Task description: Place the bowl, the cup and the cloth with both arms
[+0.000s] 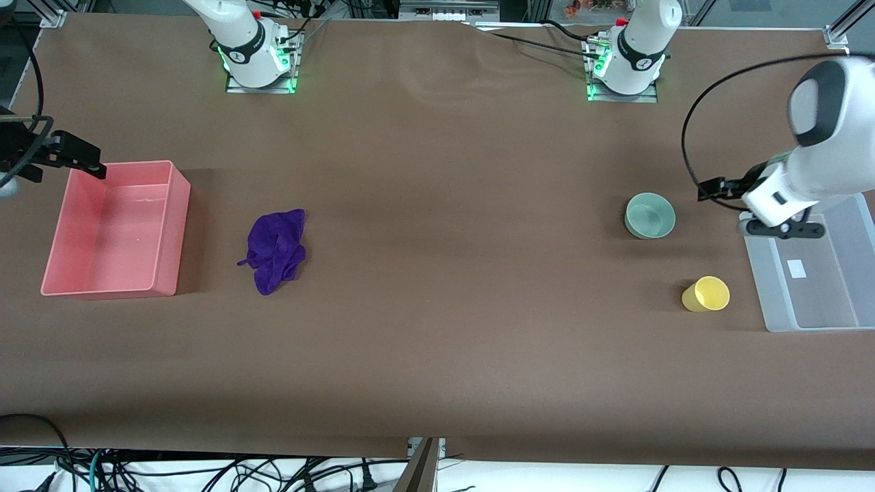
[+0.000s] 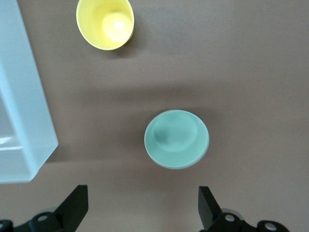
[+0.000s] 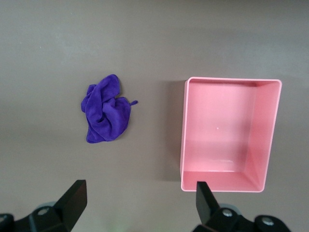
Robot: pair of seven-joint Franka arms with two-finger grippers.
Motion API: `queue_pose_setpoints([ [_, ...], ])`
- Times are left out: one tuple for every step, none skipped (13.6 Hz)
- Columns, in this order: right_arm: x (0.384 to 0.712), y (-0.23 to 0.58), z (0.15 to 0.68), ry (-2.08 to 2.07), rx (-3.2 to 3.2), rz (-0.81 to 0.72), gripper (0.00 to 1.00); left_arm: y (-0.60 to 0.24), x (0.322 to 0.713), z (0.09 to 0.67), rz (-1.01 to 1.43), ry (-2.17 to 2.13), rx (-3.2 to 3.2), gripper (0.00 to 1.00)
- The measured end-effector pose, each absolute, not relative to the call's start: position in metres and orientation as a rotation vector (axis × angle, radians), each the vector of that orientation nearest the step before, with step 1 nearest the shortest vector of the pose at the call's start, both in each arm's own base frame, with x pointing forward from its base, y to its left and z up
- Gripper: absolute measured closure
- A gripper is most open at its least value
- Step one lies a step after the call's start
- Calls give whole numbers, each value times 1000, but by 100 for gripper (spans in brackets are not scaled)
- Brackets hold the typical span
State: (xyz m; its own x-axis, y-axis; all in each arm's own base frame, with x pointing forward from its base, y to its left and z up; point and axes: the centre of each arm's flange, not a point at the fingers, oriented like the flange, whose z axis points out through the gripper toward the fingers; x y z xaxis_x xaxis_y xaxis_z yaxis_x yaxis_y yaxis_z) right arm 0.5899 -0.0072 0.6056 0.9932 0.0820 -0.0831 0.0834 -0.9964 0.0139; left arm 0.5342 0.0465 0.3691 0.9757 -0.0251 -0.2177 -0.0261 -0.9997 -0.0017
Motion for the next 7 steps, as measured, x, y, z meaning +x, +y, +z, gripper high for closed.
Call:
queue_pose_setpoints([
  [598, -5, 592, 137, 3120, -144, 0, 50, 524, 339, 287, 30, -3123, 0],
  [607, -2, 576, 144, 3121, -155, 0, 52, 512, 310, 222, 23, -3127, 0],
  [617, 1, 554, 156, 3123, -192, 0, 52, 498, 284, 157, 22, -3129, 0],
  [626, 9, 529, 176, 3128, -240, 0, 50, 486, 259, 115, 25, -3131, 0],
  [636, 23, 503, 204, 3140, -275, 0, 48, 477, 237, 97, 28, -3132, 2],
  [645, 40, 479, 238, 3152, -290, 0, 47, 472, 218, 87, 30, -3134, 2],
  [653, 59, 455, 270, 3154, -301, 0, 46, 471, 200, 83, 32, -3136, 10],
])
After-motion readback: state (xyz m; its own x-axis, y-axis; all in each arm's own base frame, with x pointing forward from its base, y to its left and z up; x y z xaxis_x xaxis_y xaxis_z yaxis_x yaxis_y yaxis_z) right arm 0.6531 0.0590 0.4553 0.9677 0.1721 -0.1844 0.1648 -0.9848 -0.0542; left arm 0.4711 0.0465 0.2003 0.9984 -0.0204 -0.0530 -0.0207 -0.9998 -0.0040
